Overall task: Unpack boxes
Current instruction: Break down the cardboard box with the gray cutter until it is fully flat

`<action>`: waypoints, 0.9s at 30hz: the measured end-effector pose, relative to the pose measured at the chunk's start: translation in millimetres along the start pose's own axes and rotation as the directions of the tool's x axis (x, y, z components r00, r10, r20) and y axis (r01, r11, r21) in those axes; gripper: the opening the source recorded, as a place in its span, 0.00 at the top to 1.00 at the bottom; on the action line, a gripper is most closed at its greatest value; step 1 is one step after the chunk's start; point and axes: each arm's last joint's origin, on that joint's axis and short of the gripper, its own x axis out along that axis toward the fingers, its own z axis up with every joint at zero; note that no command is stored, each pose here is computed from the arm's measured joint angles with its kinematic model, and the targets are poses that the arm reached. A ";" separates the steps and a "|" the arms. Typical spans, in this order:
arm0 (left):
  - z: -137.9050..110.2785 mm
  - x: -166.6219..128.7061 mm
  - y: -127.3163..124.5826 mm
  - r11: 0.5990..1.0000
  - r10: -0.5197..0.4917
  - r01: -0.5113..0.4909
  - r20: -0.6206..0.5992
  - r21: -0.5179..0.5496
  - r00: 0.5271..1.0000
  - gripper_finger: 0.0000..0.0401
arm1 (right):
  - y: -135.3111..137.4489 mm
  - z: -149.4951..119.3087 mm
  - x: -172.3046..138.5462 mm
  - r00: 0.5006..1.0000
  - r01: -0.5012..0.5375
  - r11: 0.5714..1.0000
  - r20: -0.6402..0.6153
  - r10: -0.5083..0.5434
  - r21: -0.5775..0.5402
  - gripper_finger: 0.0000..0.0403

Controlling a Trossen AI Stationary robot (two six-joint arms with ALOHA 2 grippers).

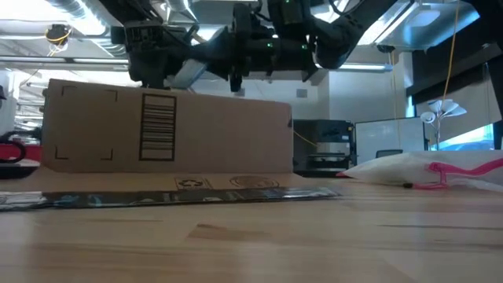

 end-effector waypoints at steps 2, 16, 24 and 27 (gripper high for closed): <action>0.6 3.4 0.5 1.000 0.000 0.000 -0.013 -0.001 1.000 0.52 | -0.3 0.5 0.1 1.000 0.010 1.000 0.003 -0.010 -0.001 0.83; 2.4 14.8 -1.9 0.999 0.000 0.002 -0.057 0.032 0.998 0.52 | -4.2 -9.7 -1.3 0.994 0.019 1.000 -0.108 -0.020 -0.010 0.83; 2.4 14.8 -1.4 0.999 0.017 -0.015 -0.060 0.033 0.998 0.52 | -2.9 -8.9 -1.2 0.994 -0.022 1.000 -0.103 0.022 -0.006 0.83; 2.4 14.8 -1.3 0.999 0.021 -0.019 -0.060 0.033 0.998 0.52 | -2.8 -8.9 -1.2 0.994 -0.024 1.000 -0.103 0.024 0.001 0.83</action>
